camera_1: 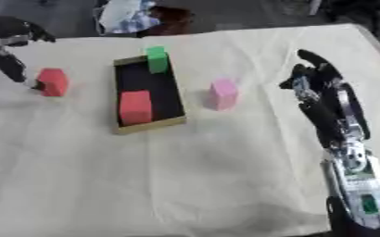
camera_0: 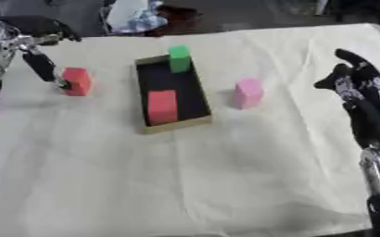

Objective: Pick up objects on the table and place them in the box.

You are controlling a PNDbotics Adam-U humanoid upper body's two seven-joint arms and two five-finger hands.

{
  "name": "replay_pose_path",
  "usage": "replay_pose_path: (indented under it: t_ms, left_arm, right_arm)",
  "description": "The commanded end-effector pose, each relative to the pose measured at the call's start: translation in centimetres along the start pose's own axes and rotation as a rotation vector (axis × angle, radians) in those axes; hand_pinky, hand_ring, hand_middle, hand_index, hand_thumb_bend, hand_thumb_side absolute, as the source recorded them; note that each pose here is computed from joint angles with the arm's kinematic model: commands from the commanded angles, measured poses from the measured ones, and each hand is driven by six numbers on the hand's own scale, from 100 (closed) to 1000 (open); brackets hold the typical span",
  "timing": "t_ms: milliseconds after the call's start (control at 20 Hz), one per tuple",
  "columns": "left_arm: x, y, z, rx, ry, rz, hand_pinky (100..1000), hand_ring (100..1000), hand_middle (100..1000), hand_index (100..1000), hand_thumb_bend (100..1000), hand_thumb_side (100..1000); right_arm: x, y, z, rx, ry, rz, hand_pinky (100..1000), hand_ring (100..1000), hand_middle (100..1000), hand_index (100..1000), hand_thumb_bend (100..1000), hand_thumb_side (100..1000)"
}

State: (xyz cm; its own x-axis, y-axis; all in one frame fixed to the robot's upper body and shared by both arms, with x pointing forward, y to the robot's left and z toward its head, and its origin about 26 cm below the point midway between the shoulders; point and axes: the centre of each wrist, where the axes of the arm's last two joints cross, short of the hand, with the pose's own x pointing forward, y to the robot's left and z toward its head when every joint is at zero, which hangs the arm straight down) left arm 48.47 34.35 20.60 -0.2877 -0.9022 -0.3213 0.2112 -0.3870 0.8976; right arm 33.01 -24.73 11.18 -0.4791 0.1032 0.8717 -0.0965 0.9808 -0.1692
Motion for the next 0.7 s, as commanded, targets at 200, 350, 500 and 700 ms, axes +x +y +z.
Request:
replay_pose_path:
  t_ms: [200, 350, 500, 700]
  left_arm:
    - [-1.0, -0.5, -0.2, 0.073, 0.083, 0.019, 845, 813, 808, 912, 609, 248]
    - [-0.8, -1.6, -0.5, 0.064, 0.104, 0.041, 841, 806, 799, 904, 588, 241]
    - [-0.7, -2.4, -0.7, 0.054, 0.128, 0.056, 827, 795, 791, 897, 558, 247]
    - [-0.4, -3.5, -1.0, 0.024, 0.146, 0.073, 806, 771, 772, 887, 525, 256]
  right_arm:
    - [0.6, -0.3, -0.6, 0.019, -0.027, 0.01, 717, 578, 465, 866, 100, 505]
    - [0.6, -0.3, -0.7, 0.022, -0.028, 0.009, 717, 578, 465, 866, 100, 509]
    - [0.7, -0.3, -0.8, 0.024, -0.031, 0.006, 717, 578, 465, 866, 100, 509]
    - [0.7, -0.3, -0.8, 0.024, -0.031, 0.005, 717, 578, 465, 866, 100, 510]
